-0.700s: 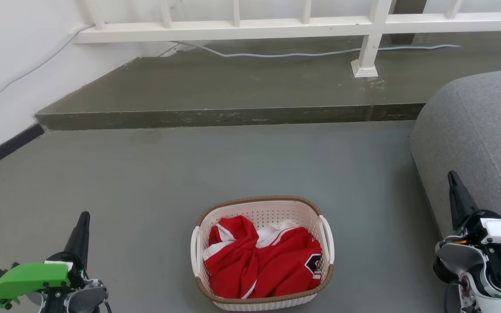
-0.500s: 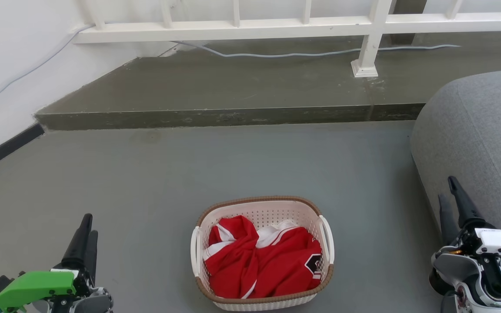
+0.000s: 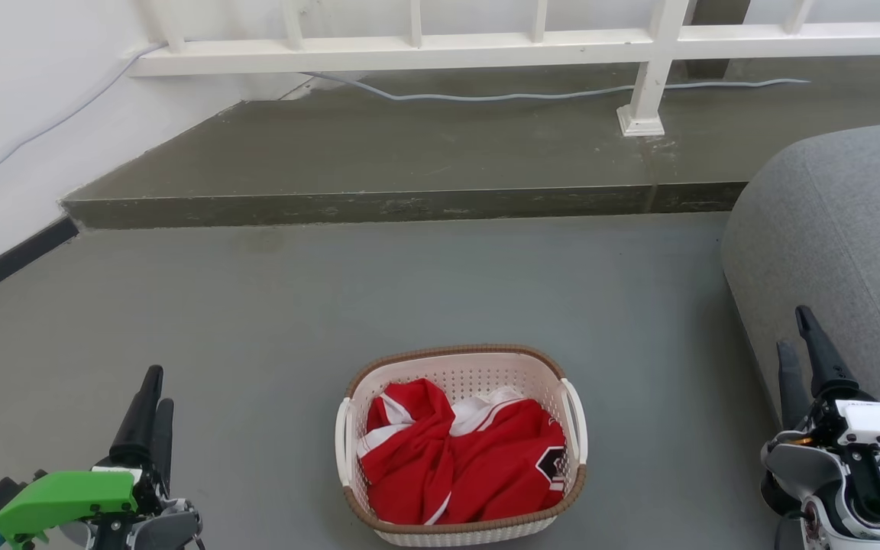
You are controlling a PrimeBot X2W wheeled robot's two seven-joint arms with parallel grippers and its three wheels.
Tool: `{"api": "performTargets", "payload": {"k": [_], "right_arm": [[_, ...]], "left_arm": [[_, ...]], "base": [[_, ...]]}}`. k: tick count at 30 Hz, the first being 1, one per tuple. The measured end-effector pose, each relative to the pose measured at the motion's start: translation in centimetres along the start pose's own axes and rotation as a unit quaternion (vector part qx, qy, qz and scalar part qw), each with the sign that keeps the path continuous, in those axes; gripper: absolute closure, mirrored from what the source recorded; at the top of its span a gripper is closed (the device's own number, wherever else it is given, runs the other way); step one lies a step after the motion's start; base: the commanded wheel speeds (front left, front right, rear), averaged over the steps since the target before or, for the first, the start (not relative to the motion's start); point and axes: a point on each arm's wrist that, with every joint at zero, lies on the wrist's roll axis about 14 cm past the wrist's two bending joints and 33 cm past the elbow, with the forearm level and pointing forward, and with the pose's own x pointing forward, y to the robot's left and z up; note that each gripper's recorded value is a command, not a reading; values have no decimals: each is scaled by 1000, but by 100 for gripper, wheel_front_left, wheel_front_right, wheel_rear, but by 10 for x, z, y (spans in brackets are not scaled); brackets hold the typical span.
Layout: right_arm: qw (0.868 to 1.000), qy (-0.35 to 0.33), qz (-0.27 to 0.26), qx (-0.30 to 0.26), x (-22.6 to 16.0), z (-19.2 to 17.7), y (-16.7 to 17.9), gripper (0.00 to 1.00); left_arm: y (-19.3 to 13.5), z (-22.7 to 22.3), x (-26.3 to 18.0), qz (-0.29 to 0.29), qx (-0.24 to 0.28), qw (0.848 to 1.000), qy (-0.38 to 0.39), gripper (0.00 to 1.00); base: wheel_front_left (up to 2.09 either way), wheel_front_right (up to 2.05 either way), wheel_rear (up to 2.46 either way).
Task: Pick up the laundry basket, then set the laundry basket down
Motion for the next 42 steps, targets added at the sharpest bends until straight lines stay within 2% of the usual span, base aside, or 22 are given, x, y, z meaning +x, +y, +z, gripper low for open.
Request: {"api": "performTargets", "payload": {"k": [8, 14, 19, 25, 35, 42], "right_arm": [[999, -9, 5, -32, 1, 3, 4, 0], [997, -15, 11, -71, 1, 7, 9, 0], [994, -15, 17, -109, 2, 7, 13, 0], [989, -17, 26, -147, 2, 6, 18, 0], [972, -19, 34, -234, 3, 7, 26, 0], [947, -16, 42, -318, 4, 7, 32, 0]], "left_arm": [[-11, -5, 2, -16, 27, 999, 1, 0], [-21, -8, 3, -31, 69, 997, 3, 0], [-31, -10, 6, -46, 133, 990, 6, 0], [-37, -15, 5, -58, 185, 981, 10, 0], [-51, -23, 7, -83, 286, 954, 17, 0], [-54, -28, 7, -91, 369, 925, 21, 0]], "base": [[0, 0, 0], [0, 0, 0], [0, 0, 0], [0, 0, 0], [0, 0, 0], [0, 0, 0]]}}
